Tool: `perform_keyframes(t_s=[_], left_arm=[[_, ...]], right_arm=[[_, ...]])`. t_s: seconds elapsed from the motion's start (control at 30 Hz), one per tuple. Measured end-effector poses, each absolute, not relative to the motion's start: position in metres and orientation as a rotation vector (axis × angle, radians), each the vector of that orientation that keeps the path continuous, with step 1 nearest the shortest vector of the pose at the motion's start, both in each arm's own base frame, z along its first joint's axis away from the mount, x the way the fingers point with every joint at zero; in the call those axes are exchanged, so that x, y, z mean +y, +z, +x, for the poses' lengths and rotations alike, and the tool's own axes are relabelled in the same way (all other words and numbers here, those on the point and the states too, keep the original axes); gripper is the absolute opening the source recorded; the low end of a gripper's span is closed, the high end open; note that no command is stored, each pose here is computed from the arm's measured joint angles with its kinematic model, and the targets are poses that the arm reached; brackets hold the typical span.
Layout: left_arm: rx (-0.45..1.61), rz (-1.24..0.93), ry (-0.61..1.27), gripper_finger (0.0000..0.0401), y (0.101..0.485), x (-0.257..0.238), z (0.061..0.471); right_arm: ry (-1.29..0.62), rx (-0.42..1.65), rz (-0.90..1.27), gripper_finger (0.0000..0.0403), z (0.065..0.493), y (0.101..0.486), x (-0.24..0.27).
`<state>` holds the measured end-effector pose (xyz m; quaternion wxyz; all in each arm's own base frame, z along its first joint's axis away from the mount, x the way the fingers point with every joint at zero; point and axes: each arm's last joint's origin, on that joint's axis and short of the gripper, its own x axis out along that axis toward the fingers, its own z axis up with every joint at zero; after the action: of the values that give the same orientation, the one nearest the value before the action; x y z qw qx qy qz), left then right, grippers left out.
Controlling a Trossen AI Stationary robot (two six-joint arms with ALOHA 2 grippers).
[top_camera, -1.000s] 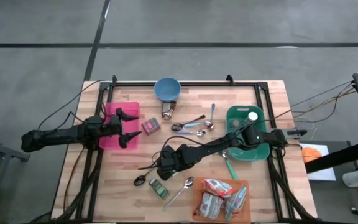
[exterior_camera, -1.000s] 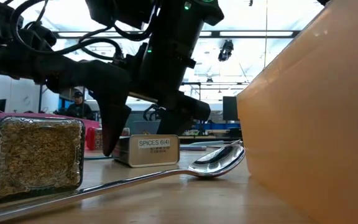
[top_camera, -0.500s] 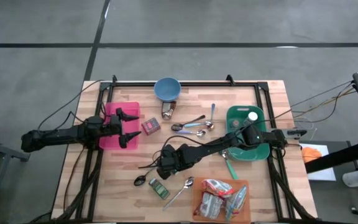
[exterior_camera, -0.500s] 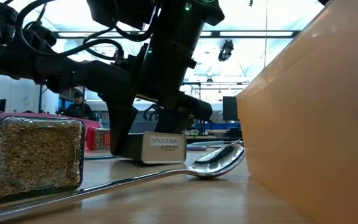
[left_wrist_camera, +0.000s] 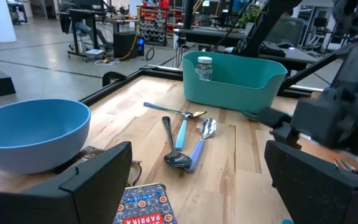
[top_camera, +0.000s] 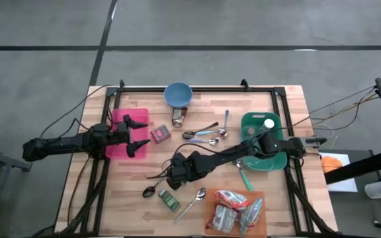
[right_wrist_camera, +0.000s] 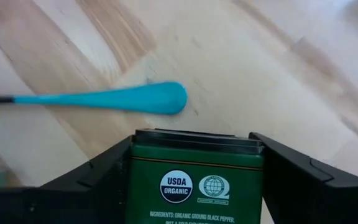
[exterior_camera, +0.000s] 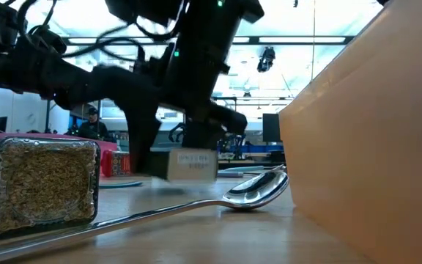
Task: Pick & Place Food Item
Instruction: Put the green seasoning can into the green bin
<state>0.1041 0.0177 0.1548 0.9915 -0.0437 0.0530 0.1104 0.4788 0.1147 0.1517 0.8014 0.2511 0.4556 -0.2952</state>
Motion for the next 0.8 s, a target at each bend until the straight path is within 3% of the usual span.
perform_keyframes(t_s=[0.13,0.43,0.67,0.8], left_arm=[[0.106,-0.088,0.221,0.0372,0.155,0.018,0.104],[0.106,-0.088,0.222,0.0372,0.155,0.018,0.104],[0.106,-0.088,0.222,0.0372,0.155,0.018,0.104],[0.106,-0.088,0.221,0.0372,0.155,0.018,0.104]], right_arm=[[-0.633,0.934,0.5,0.0291,0.476,0.164,0.118],[-0.713,0.741,0.298,0.0266,0.467,0.186,0.141],[-0.755,0.648,0.189,0.029,0.454,0.197,0.161],[-0.746,0.636,0.186,0.027,0.445,0.206,0.162]])
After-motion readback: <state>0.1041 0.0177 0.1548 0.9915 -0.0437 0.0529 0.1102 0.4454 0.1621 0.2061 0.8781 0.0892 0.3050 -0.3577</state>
